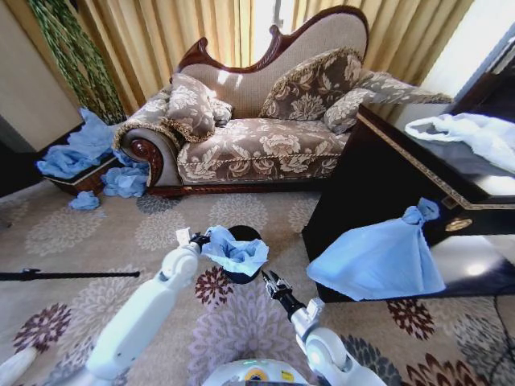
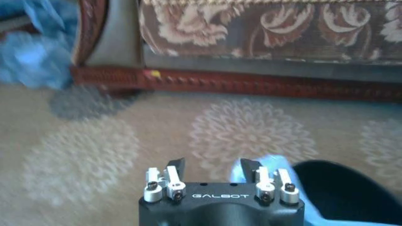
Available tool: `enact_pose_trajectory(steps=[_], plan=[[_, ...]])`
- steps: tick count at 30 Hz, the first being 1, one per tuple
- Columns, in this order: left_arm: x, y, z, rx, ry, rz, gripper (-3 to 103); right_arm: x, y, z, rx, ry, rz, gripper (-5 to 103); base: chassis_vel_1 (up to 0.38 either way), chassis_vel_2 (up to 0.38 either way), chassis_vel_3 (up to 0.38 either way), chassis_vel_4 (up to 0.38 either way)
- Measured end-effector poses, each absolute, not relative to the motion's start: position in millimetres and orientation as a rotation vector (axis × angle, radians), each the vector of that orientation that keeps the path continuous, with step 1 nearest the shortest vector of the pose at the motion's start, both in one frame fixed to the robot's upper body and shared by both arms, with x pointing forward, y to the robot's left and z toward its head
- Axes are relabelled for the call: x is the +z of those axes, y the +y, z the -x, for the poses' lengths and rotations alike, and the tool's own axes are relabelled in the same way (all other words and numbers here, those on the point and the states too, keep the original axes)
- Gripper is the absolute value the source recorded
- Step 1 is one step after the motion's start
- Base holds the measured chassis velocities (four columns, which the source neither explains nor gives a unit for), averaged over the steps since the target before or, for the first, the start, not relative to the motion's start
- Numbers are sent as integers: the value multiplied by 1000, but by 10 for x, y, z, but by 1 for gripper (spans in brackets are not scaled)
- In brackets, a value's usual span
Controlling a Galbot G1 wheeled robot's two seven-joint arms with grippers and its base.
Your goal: Place a garbage bag over the trash bin.
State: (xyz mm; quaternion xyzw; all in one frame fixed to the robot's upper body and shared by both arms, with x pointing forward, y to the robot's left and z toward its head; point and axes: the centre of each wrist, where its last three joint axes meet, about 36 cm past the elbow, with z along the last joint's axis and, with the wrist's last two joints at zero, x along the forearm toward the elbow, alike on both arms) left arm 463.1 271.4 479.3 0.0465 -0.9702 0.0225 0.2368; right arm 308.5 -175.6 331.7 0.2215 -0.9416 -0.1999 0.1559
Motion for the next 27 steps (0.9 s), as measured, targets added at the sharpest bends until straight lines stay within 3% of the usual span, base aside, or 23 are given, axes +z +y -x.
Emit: enact_pose_trajectory(steps=[4,5,7,10,12,13,14,27], plan=[[4887,2897,-4630,1,-2693,-135,80,3335,-1828,-3073,-574,-2708,-614,65,0,0,0,0],[4927,2929,-4618,-8,-2704,-124,80,3339,-1841,-3066,-575,-2711,-610,71,0,0,0,0],[4949,2942,-4607,-11,-2709,-112,85,3342,-1847,-3061,-576,-2712,-609,71,0,0,0,0],[5088,3047,-4431,-76,-2703,91,98,3382,-1850,-3046,-569,-2730,-613,86,0,0,0,0],[5084,3088,-4382,-103,-2688,150,98,3393,-1845,-3050,-569,-2736,-613,86,0,0,0,0],[5025,3186,-4295,-162,-2651,249,100,3413,-1840,-3070,-555,-2758,-610,96,0,0,0,0],[4997,3253,-4261,-186,-2634,296,100,3437,-1839,-3093,-543,-2774,-600,99,0,0,0,0],[4673,4259,-4503,-205,-2602,768,100,4398,-1695,-3596,-676,-2709,-185,100,0,0,0,0]])
